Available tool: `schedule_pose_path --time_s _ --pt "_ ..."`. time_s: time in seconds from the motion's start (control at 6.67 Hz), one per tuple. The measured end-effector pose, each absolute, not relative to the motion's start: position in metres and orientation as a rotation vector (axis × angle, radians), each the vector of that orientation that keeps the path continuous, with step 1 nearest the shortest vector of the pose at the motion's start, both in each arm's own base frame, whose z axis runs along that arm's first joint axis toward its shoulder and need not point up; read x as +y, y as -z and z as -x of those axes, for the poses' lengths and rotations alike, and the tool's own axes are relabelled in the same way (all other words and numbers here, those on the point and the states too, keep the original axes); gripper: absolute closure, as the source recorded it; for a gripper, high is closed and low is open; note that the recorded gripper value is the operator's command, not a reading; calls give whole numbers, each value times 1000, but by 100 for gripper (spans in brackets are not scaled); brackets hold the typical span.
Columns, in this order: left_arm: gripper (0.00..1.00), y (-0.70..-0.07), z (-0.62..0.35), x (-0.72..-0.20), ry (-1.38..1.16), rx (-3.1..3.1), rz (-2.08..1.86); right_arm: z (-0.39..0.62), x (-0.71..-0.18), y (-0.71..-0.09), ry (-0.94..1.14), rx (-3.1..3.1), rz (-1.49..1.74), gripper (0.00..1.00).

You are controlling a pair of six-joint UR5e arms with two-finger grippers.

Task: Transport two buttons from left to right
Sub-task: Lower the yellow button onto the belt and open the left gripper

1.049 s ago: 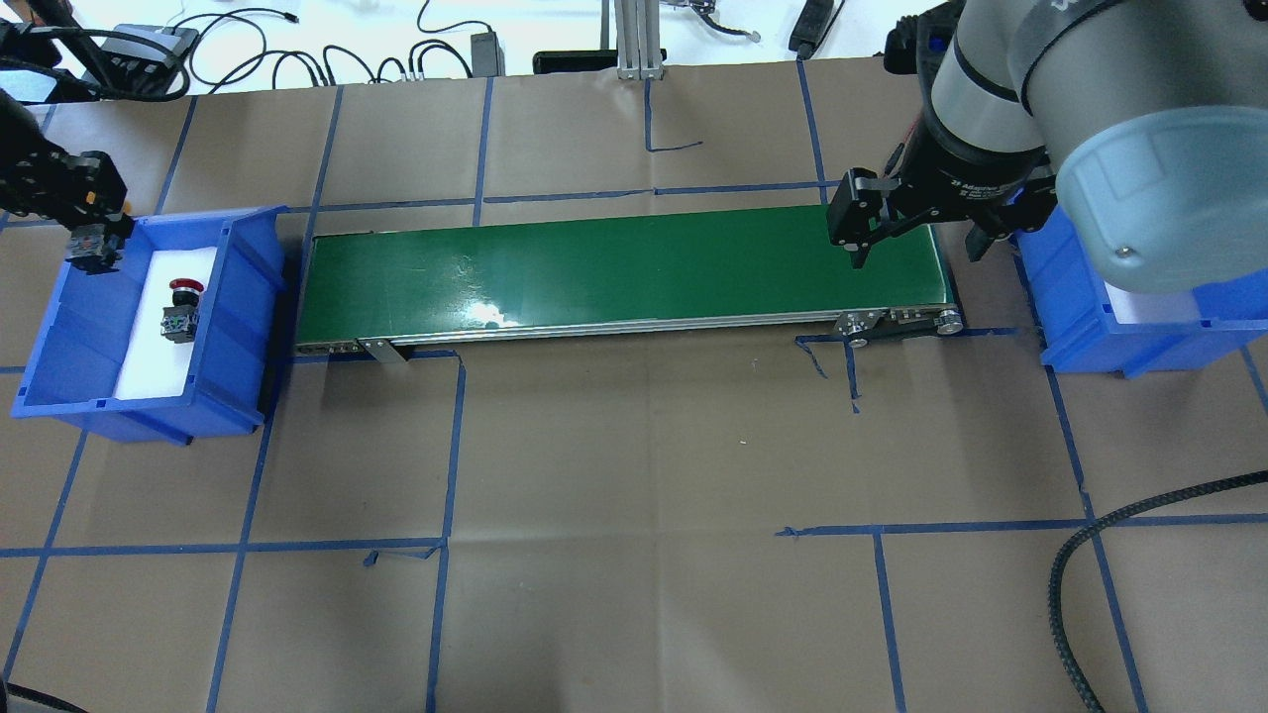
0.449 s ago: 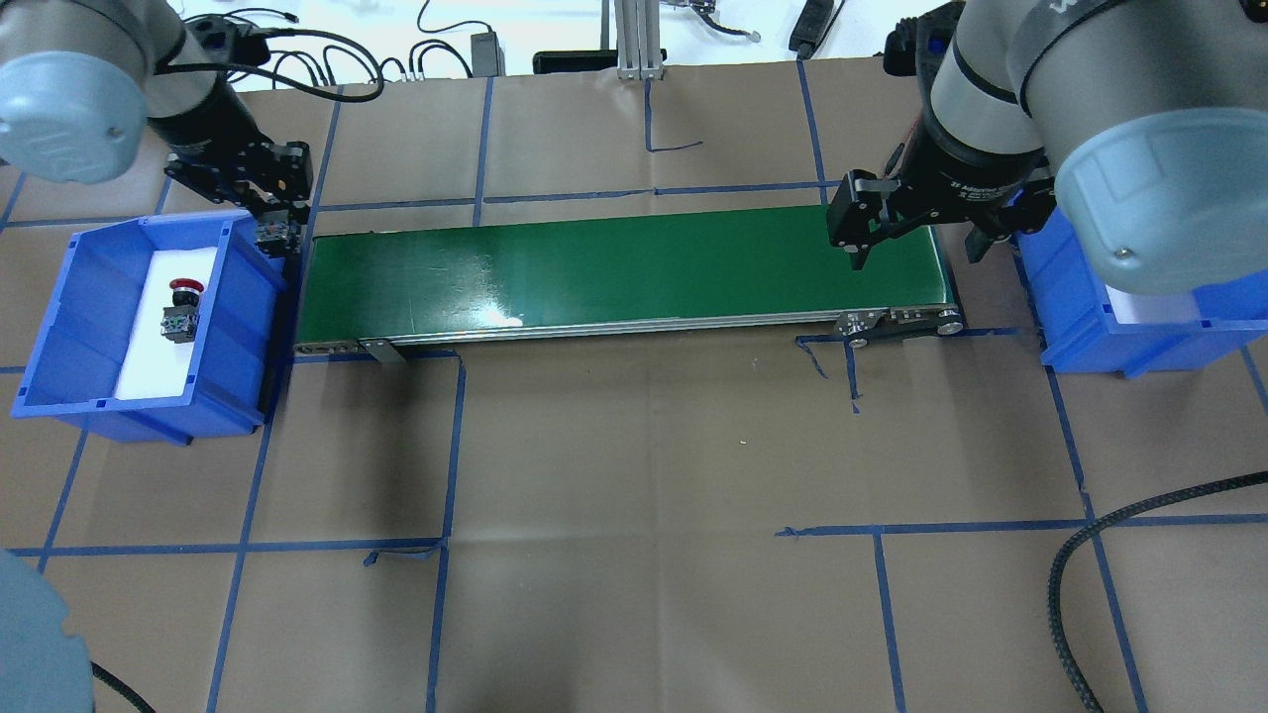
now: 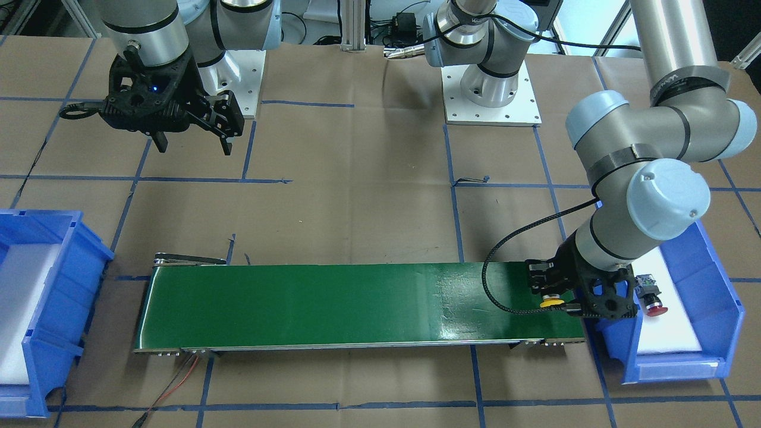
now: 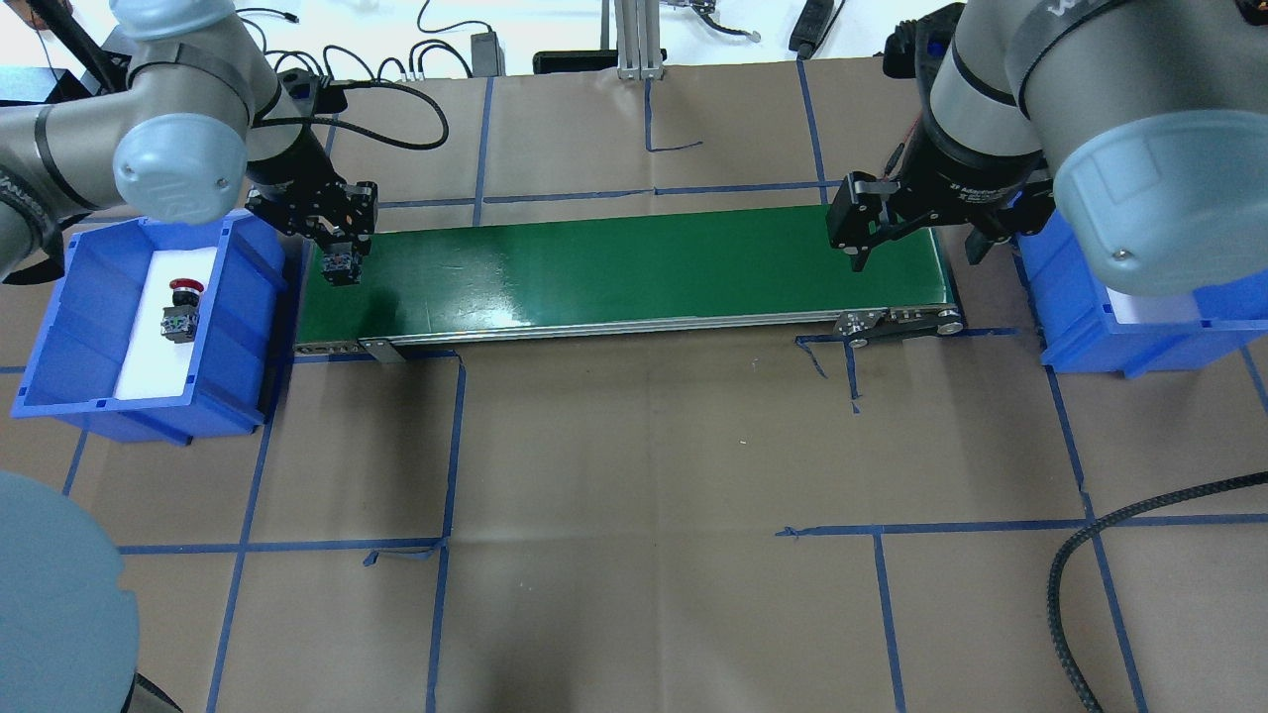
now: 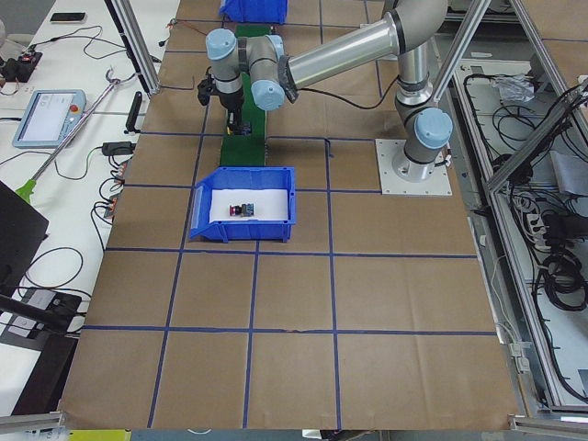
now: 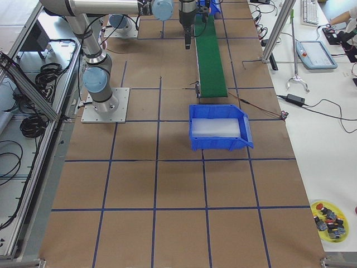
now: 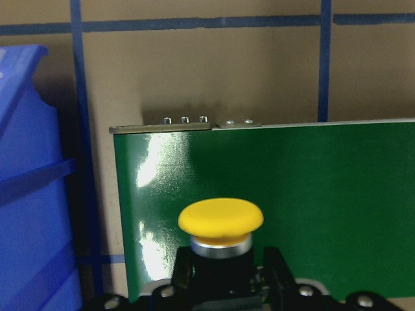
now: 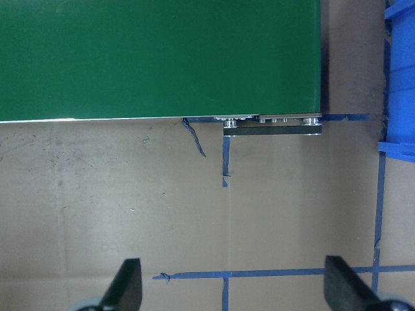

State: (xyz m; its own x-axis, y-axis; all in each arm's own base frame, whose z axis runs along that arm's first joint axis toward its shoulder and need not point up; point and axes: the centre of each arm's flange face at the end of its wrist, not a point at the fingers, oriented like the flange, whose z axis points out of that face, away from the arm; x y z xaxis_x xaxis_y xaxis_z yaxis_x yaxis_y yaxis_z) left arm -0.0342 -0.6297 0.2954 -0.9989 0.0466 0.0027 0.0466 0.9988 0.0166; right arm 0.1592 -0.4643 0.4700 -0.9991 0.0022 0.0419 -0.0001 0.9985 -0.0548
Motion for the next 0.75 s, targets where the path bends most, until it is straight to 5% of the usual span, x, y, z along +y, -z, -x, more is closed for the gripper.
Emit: schedule_pose_path --time_s 0.3,0.45,0.6,0.75 --pt "90 -262 36 -624 -14 -3143 119 -159 -464 -470 -84 -3098 2 0" --pt "38 -256 36 -623 -18 -3143 126 -159 -464 -470 -84 -3098 2 0" --pt "0 -254 36 -622 -19 -3143 128 -159 -464 -470 -85 -3098 2 0" --pt "0 -254 36 -622 -22 -3146 125 -159 -464 -470 -85 -3098 2 0"
